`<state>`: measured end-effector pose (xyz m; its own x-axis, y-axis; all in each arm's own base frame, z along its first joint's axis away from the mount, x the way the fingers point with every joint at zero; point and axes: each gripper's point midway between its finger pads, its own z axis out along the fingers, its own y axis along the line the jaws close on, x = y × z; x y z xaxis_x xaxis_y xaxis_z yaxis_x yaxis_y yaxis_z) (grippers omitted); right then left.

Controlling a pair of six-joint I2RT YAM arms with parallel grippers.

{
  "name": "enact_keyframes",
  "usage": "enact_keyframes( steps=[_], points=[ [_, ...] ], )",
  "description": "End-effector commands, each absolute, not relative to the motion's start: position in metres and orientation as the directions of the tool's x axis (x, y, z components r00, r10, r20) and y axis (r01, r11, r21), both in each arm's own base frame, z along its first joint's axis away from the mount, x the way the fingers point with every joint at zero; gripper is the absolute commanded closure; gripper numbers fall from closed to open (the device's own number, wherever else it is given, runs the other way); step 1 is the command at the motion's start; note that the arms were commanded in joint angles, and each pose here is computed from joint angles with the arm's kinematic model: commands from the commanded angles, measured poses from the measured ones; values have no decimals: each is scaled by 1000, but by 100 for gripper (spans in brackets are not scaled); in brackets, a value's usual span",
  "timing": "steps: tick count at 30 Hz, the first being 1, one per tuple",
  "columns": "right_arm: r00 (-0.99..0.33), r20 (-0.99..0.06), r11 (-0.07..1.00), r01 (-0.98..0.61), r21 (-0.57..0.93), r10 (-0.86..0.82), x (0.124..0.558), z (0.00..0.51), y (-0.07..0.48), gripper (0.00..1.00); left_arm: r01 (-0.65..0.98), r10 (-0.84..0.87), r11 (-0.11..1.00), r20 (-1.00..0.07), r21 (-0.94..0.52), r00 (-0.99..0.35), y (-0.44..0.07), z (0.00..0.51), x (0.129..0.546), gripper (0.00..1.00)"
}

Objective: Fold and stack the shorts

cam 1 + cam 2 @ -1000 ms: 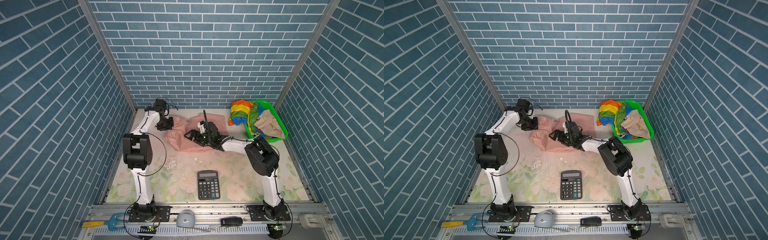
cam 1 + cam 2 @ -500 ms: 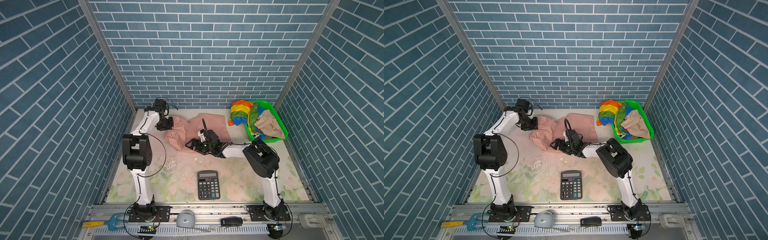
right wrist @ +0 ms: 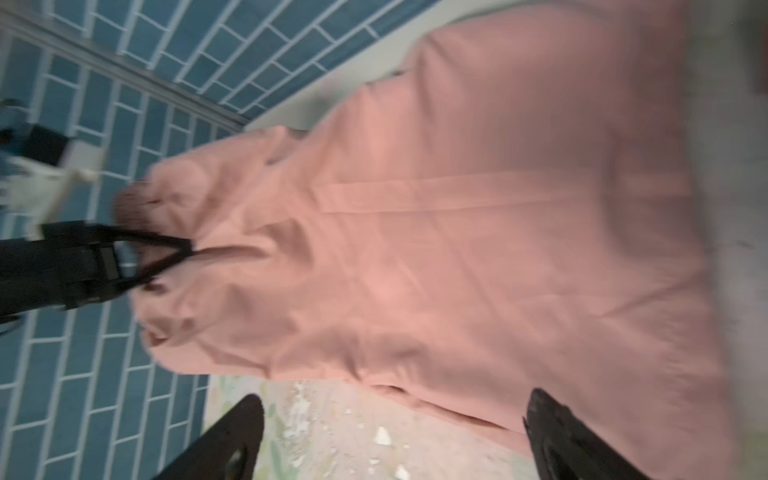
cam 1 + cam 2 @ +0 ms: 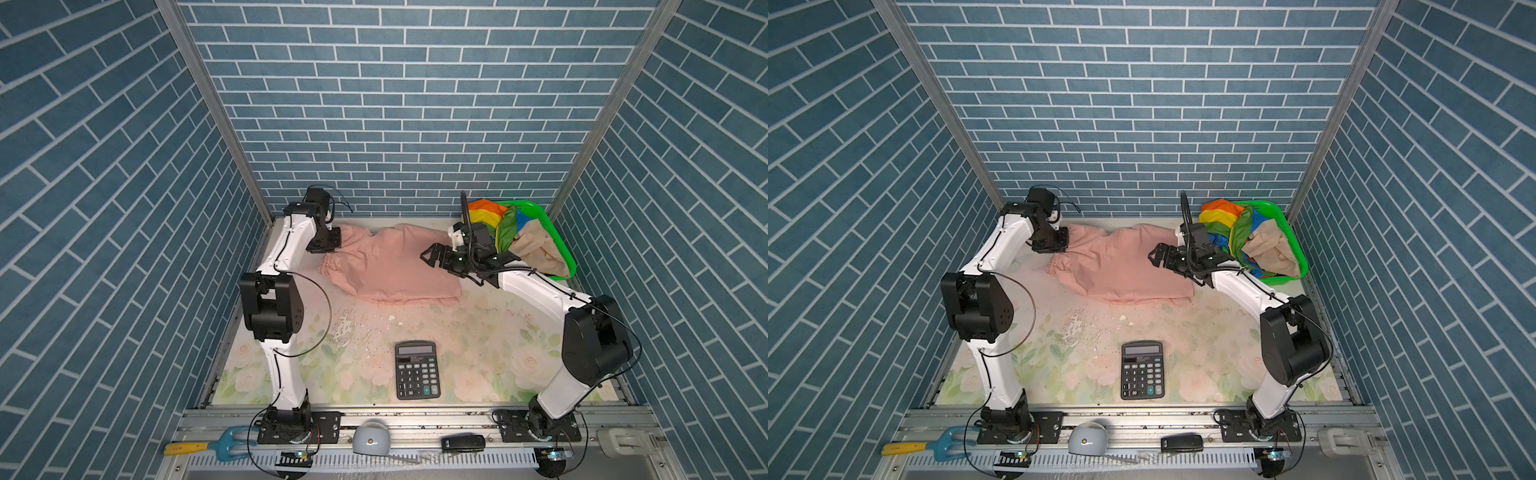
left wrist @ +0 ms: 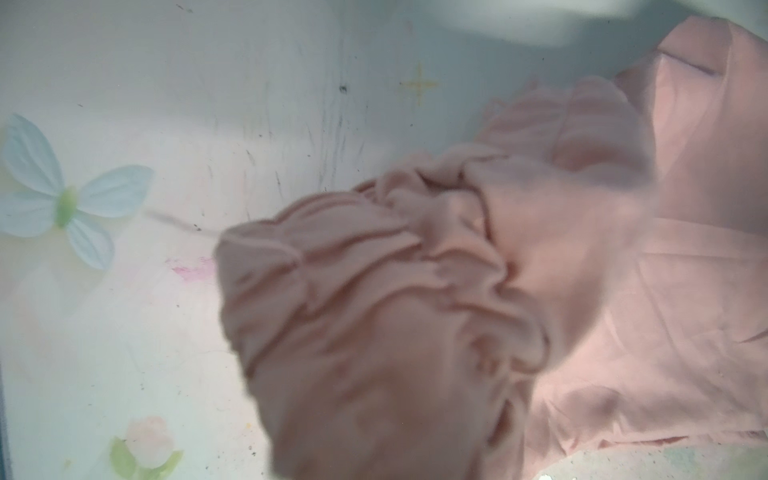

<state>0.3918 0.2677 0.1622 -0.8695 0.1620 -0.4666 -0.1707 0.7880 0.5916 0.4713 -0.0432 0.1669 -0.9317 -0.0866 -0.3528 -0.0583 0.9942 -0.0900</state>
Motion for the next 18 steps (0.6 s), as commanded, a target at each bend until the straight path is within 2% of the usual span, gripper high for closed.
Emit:
enact_keyframes(
  steps=[1, 7, 12, 18],
  points=[
    [-922, -388, 890, -165, 425, 14, 377, 115, 232, 2, -53, -56, 998, -294, -17, -954, -32, 167, 461, 100],
    [-930, -368, 916, -167, 364, -23, 393, 91, 231, 3, -60, -57, 998, -255, 5, -965, -30, 163, 464, 100],
    [-933, -361, 930, -145, 338, -14, 405, 73, 232, 11, -68, -70, 998, -267, -17, -961, -44, 168, 469, 100],
    [-933, -358, 940, -139, 313, -19, 416, 56, 239, 20, -123, -175, 969, -243, -214, -954, -80, 163, 480, 100]
  ],
)
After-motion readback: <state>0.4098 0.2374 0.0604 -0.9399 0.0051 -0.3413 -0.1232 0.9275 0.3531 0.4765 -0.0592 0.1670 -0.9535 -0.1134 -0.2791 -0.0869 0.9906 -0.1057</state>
